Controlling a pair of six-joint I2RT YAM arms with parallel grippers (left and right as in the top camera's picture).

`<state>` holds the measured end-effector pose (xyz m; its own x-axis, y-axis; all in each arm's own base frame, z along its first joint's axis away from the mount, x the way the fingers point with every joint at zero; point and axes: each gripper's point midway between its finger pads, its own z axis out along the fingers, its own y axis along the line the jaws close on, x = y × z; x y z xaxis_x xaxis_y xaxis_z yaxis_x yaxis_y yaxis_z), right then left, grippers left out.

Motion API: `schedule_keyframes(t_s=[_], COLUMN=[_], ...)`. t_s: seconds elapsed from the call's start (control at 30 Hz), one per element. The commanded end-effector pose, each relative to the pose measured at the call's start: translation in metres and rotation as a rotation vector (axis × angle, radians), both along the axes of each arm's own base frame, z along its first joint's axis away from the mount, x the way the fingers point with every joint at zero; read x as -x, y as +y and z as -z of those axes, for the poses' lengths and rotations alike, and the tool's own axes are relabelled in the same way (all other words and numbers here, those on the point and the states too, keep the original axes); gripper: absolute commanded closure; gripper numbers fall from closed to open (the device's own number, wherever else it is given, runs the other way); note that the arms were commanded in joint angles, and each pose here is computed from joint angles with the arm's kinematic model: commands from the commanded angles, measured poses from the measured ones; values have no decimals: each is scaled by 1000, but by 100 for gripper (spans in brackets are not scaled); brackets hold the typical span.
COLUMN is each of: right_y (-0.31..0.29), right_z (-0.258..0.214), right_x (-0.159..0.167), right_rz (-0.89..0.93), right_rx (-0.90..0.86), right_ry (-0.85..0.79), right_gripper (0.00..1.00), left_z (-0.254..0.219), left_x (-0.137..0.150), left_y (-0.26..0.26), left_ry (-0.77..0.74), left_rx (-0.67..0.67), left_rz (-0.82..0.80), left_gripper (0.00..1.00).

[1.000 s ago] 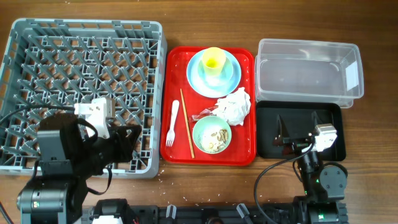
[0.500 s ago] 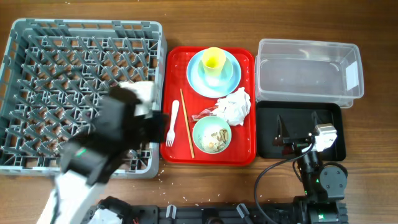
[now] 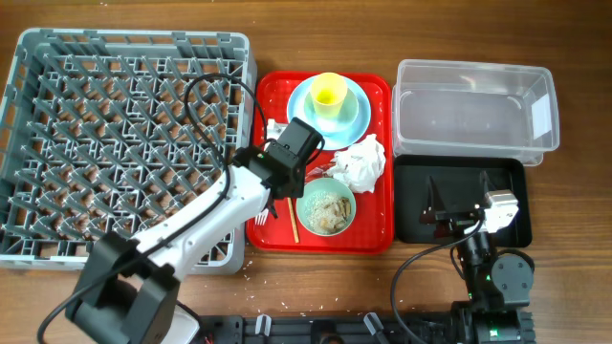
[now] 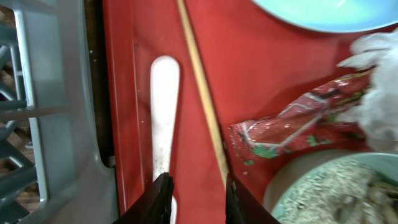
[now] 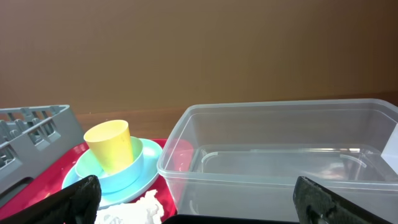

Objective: Sort waste into correct bins and load items into the dishwasher rack
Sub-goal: 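Grasp the white plastic fork with the left gripper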

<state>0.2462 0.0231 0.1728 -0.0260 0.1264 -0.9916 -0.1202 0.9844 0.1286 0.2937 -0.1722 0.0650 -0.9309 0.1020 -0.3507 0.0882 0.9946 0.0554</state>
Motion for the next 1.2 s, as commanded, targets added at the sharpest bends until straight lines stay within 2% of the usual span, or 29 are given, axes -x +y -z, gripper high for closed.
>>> schedule_keyframes(t_s=[0.0, 0.43, 0.47, 0.6, 0.77, 0.93, 1.07, 1.17], right_y=[-2, -2, -2, -2, -2, -2, -2, -2], right_z=[-1, -1, -1, -1, -1, -1, -1, -1], right_x=[0, 0, 0, 0, 0, 0, 0, 0], right_rz=[13, 13, 13, 13, 13, 13, 13, 13], right_rx=[-9, -10, -9, -9, -10, -9, -10, -10], right_ry=[-4, -3, -4, -4, -3, -4, -4, -3], right_gripper=[0, 0, 0, 0, 0, 0, 0, 0], left_z=[16, 64, 66, 68, 69, 28, -35, -89], left_x=[-6, -3, -3, 0, 2, -12, -18, -26], left_y=[14, 28, 29, 21, 14, 4, 2, 23], left_ry=[2, 113, 117, 141, 153, 48, -103, -275], left_rx=[-99, -182, -185, -141, -105, -24, 72, 48], left_rz=[-27, -52, -52, -46, -43, -41, -36, -23], left_gripper=[71, 70, 71, 88, 96, 96, 96, 96])
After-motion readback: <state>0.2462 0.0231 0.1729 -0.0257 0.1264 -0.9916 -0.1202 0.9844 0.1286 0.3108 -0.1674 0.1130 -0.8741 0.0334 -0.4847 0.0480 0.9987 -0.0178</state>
